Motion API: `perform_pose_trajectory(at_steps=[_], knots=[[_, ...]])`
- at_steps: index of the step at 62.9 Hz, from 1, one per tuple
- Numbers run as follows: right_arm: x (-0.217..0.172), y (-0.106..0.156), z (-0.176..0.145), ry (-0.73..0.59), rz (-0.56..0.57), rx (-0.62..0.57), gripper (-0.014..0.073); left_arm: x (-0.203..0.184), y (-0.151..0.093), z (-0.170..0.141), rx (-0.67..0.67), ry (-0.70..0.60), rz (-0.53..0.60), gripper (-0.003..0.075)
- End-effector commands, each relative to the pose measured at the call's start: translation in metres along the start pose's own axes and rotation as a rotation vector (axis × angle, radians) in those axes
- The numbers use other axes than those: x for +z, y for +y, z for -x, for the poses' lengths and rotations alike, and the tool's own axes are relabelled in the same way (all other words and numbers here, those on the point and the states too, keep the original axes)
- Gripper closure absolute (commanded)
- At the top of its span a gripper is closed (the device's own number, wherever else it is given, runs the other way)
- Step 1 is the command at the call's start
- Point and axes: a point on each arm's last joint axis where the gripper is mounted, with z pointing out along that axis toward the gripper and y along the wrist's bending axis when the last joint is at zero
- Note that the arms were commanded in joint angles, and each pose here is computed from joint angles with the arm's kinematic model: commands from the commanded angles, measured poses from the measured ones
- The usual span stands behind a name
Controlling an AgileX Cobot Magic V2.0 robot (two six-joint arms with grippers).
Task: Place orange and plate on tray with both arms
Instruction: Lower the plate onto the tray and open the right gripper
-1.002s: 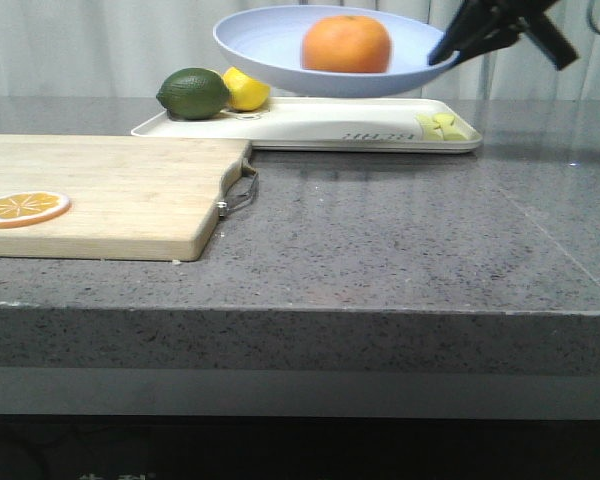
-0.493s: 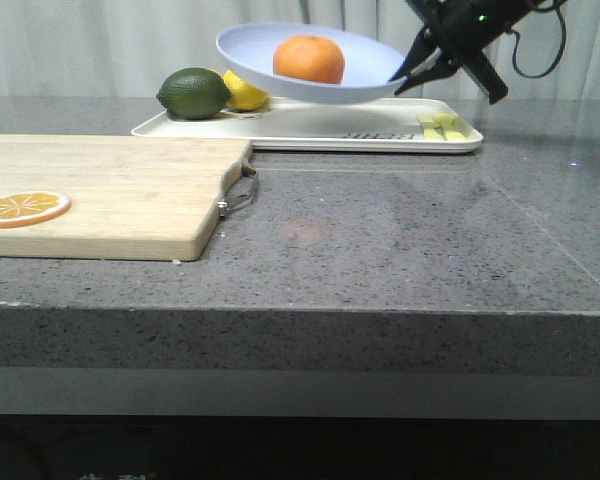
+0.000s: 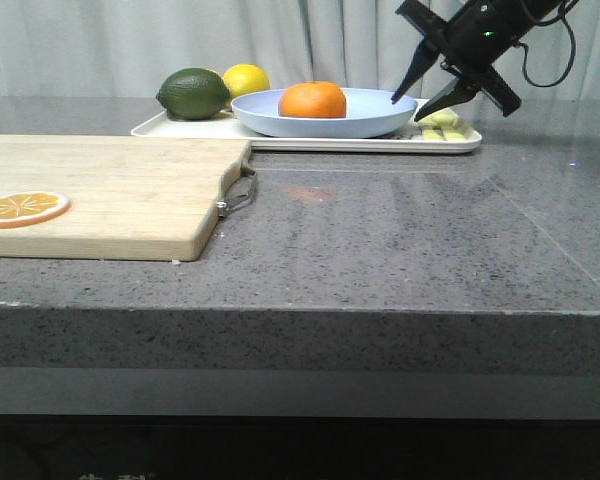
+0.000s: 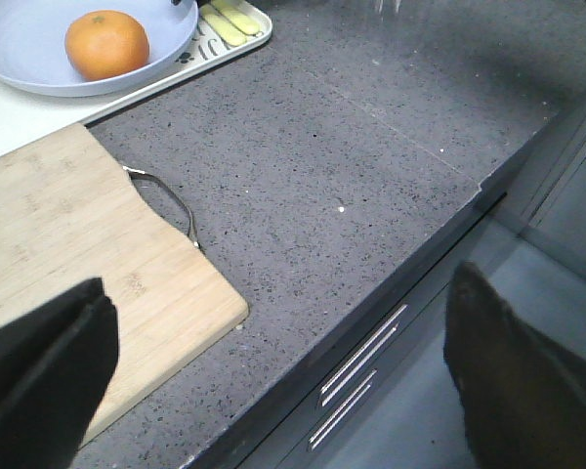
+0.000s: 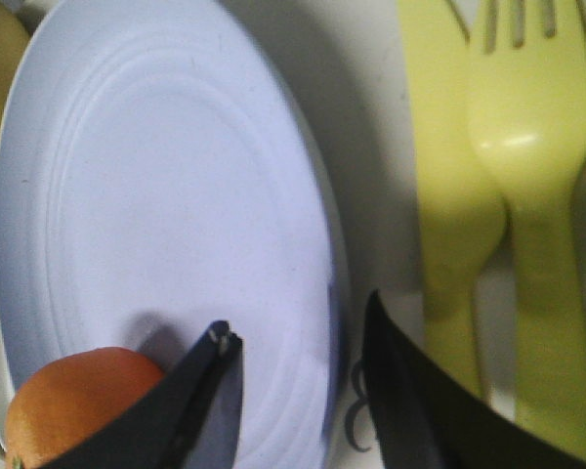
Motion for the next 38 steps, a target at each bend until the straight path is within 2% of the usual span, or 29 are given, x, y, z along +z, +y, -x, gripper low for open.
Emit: perform_pose_trajectory(at_steps=[1,15,38], knots=[[-0.046,0.040,0.005,-0.095,0.105,-0.045,0.0188,-0.007,-0.001,0.013,-0.013,-0.099,-0.012,0.0068],[-0.063,0.048,0.004,-0.109,0.092,-0.075,0.0184,-0.007,-0.001,0.013,-0.013,-0.099,-0.012,0.0068],[-0.131,0.074,-0.016,-0.087,-0.055,-0.222,0.0184,-0.007,-0.001,0.013,-0.013,-0.099,-0.012,0.0068]])
